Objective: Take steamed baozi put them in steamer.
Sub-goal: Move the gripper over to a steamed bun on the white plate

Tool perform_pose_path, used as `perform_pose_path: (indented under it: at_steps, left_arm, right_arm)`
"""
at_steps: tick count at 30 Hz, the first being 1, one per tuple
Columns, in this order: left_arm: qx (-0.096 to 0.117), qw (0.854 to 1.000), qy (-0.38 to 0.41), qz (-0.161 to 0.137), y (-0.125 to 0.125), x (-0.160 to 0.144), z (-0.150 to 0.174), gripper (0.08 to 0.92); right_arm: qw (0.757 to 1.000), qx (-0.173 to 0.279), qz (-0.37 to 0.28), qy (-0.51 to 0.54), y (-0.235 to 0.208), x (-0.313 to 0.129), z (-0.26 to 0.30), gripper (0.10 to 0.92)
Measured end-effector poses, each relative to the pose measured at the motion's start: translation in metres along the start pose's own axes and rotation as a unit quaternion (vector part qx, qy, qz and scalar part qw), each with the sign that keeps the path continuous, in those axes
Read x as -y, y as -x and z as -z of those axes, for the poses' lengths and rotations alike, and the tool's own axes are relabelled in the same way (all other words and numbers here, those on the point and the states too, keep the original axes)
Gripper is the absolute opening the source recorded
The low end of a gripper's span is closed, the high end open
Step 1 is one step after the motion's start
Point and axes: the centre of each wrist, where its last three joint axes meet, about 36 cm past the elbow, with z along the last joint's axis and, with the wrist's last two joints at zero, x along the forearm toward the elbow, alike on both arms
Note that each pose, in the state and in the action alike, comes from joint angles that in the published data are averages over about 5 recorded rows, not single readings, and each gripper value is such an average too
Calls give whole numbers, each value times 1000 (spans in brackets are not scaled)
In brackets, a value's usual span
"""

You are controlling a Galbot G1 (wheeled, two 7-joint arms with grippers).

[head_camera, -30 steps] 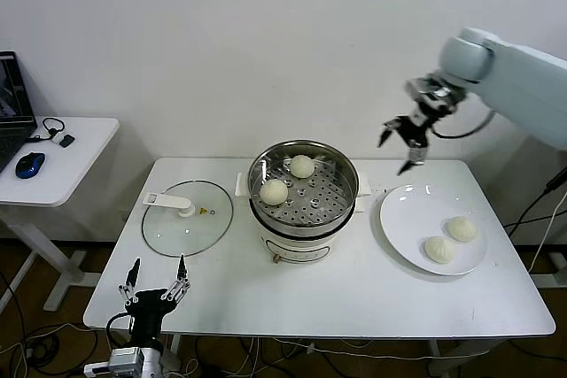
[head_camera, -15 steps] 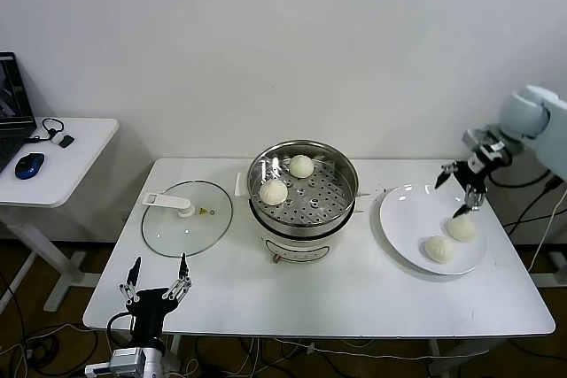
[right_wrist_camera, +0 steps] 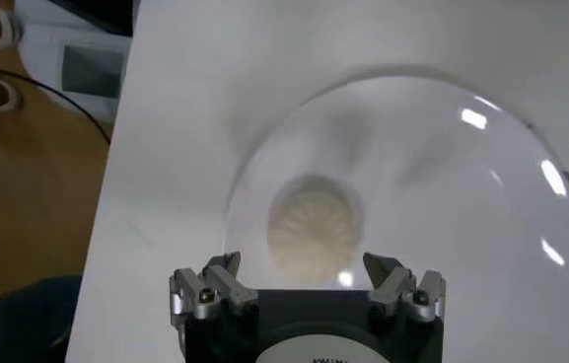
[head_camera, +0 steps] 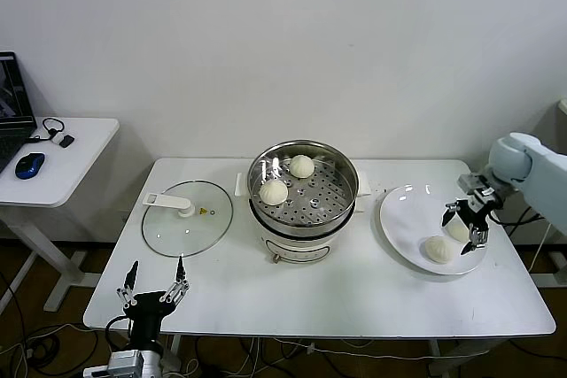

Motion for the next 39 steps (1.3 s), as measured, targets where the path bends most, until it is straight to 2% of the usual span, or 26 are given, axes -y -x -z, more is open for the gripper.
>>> perform_pose_path:
  at_steps: [16, 39]
  left_arm:
    - [-4, 1000, 1, 0, -2, -1, -3, 823]
    - [-7, 1000, 0, 2, 0, -1, -7, 823]
  right_arm:
    - [1000, -1, -2, -6, 33, 12, 13, 823]
    - [1000, -13, 3, -14, 48, 19, 20, 823]
